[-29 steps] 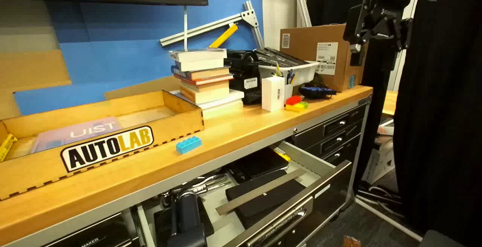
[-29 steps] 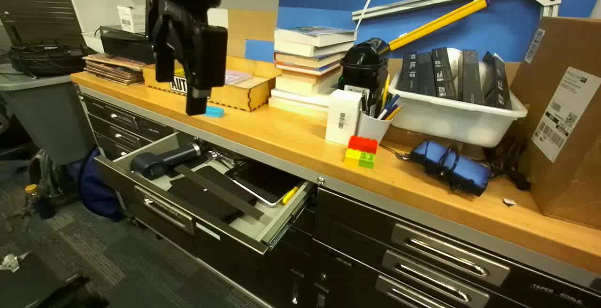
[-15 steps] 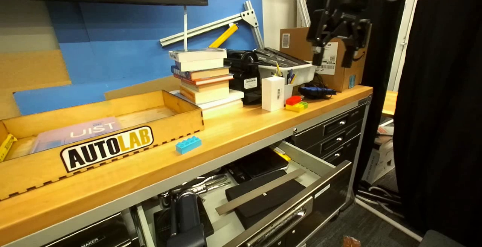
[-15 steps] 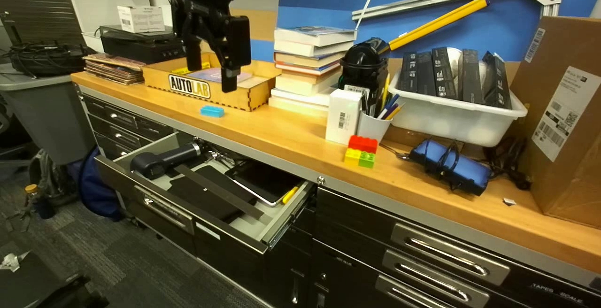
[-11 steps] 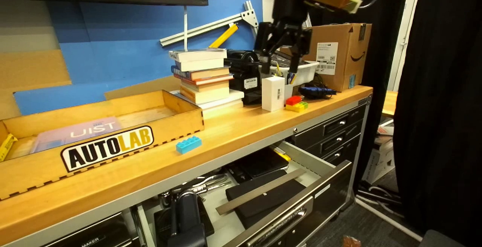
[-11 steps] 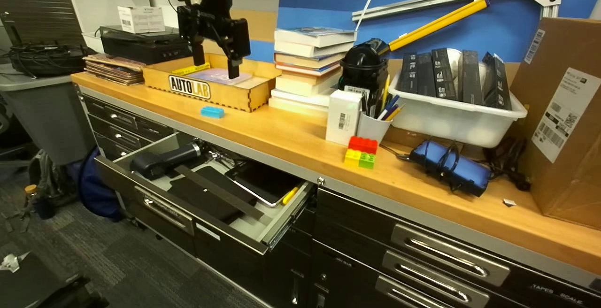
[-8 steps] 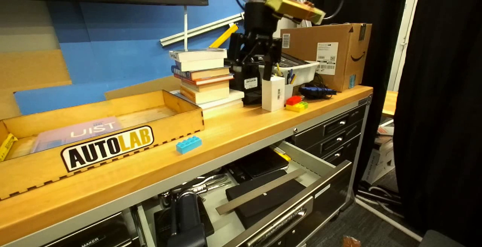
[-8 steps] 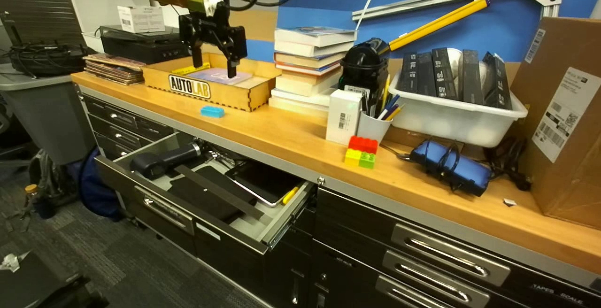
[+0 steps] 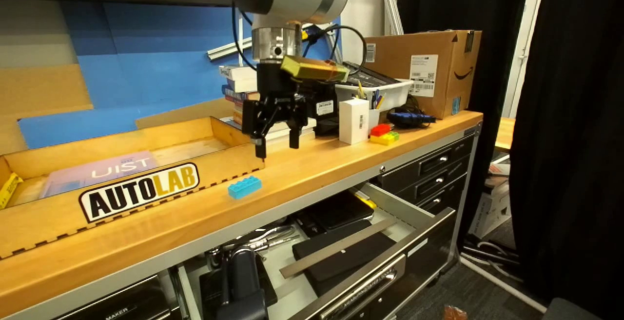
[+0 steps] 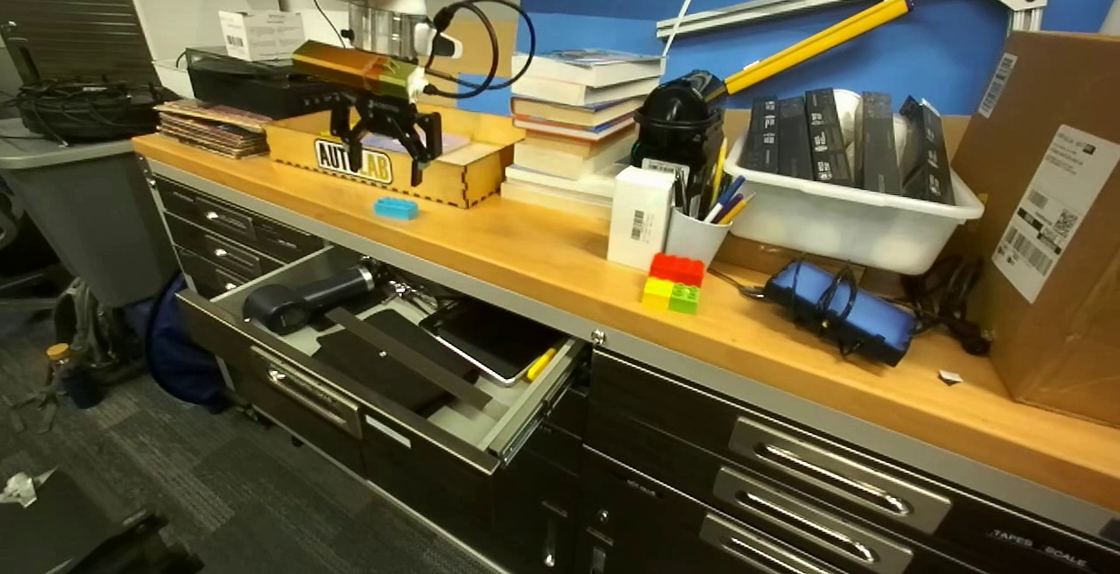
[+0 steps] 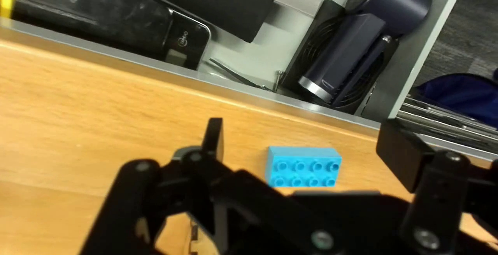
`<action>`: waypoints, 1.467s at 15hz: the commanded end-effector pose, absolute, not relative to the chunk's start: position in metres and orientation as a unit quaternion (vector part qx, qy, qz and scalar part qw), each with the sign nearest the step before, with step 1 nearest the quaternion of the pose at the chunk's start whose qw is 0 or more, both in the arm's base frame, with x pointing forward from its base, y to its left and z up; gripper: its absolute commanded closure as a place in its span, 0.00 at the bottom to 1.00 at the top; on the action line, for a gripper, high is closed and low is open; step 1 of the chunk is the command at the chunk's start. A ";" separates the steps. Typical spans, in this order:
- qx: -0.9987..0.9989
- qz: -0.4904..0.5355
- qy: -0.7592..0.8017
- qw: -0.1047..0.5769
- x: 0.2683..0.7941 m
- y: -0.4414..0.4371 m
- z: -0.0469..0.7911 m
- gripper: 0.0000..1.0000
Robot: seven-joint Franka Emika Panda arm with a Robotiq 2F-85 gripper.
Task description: Put the blue object in the open drawer then close the drawer
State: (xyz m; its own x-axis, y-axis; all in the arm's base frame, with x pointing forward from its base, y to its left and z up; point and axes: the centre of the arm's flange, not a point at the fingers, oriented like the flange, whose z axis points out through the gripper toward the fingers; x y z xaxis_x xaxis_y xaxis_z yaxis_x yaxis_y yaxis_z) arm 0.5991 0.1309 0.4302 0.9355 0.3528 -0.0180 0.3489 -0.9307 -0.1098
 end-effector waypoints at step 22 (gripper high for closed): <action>-0.968 -0.115 -0.213 -0.073 0.630 0.221 0.364 0.00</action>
